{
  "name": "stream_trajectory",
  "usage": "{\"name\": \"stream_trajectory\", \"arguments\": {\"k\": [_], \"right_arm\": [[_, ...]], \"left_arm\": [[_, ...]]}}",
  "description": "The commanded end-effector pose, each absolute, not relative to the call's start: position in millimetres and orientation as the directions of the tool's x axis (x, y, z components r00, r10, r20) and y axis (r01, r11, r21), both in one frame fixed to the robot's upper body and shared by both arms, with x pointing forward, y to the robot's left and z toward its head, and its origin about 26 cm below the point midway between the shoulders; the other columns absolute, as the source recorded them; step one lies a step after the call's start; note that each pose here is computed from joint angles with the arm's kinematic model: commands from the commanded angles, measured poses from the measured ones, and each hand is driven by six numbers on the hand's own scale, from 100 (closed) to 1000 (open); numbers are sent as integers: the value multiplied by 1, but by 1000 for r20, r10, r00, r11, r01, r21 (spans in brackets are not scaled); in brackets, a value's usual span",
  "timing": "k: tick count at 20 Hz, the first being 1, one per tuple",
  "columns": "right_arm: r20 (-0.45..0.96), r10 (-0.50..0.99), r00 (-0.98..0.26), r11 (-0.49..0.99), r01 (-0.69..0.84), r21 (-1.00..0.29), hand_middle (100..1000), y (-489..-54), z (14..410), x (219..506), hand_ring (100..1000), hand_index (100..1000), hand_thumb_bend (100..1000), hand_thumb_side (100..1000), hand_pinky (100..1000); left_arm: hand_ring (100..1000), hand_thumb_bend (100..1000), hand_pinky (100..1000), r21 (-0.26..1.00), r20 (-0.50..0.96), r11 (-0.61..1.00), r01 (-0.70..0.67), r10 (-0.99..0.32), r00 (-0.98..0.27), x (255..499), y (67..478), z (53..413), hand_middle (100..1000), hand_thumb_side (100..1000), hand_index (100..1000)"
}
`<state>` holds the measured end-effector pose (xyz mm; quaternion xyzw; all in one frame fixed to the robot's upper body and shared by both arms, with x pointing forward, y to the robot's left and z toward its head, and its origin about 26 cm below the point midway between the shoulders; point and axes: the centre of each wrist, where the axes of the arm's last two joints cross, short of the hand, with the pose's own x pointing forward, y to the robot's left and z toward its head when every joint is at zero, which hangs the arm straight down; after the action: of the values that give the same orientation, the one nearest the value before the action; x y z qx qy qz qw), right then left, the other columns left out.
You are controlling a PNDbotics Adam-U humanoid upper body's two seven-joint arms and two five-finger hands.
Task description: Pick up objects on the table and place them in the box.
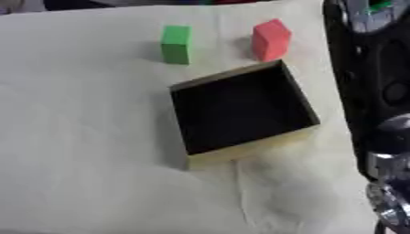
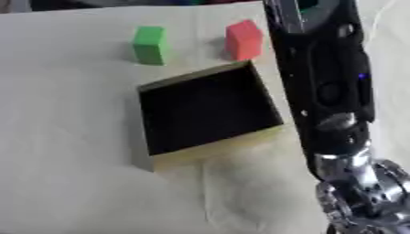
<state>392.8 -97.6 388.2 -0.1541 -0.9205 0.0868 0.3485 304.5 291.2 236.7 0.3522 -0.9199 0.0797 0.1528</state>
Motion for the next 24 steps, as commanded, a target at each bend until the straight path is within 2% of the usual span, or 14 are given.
{"name": "stream_trajectory", "arguments": {"k": [1,11,24], "right_arm": [[656,372,-656,928,274,-253,791,-92,394,401,820,1000,100,1000,927],[765,485,-423,863,374,-340,806,-90,361,448,832,1000,100,1000,935],[837,483,-259,832,435,-345,824,-111,303,496,841,1000,100,1000,945]], "left_arm": [[653,132,770,-40,309,746,-665,-623,-718,302,291,245,691,839,884],[653,132,770,-33,307,757,-653,-614,-727,303,289,246,691,839,884],[654,135,769,-31,306,760,-649,-611,-730,303,289,246,692,836,884]]}}
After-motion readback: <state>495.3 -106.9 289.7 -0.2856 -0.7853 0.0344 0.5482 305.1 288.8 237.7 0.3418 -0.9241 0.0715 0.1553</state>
